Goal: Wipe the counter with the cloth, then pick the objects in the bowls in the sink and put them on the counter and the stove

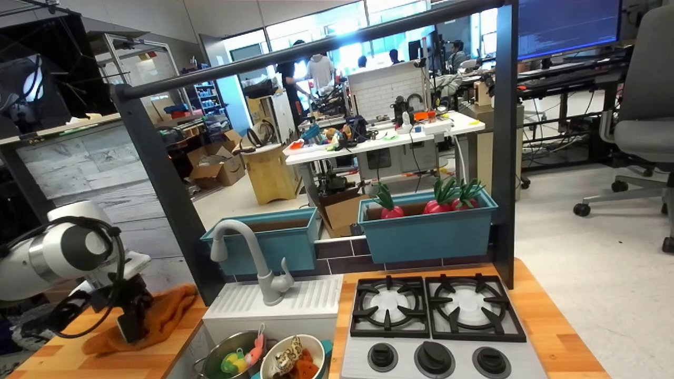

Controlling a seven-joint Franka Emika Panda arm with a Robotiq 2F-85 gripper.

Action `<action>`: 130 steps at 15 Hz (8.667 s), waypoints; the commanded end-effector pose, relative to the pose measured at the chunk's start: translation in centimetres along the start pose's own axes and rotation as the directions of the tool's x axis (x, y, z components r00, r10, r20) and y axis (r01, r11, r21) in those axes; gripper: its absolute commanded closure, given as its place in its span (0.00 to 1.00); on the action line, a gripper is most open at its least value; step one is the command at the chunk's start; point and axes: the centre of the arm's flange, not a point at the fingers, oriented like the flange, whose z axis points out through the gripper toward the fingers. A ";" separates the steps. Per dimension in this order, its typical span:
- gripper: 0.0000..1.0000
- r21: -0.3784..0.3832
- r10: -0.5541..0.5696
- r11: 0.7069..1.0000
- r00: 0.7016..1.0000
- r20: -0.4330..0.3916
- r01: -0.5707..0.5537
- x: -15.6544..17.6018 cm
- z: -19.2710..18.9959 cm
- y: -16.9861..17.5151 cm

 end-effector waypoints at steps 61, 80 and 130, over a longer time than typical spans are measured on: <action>0.00 0.068 0.131 0.989 0.991 -0.027 -0.129 -10.2 5.0 3.3; 0.00 0.158 0.186 0.970 0.982 0.021 -0.187 -12.1 5.9 -1.8; 0.00 0.103 0.533 0.841 0.846 0.013 -0.532 -4.7 5.5 10.9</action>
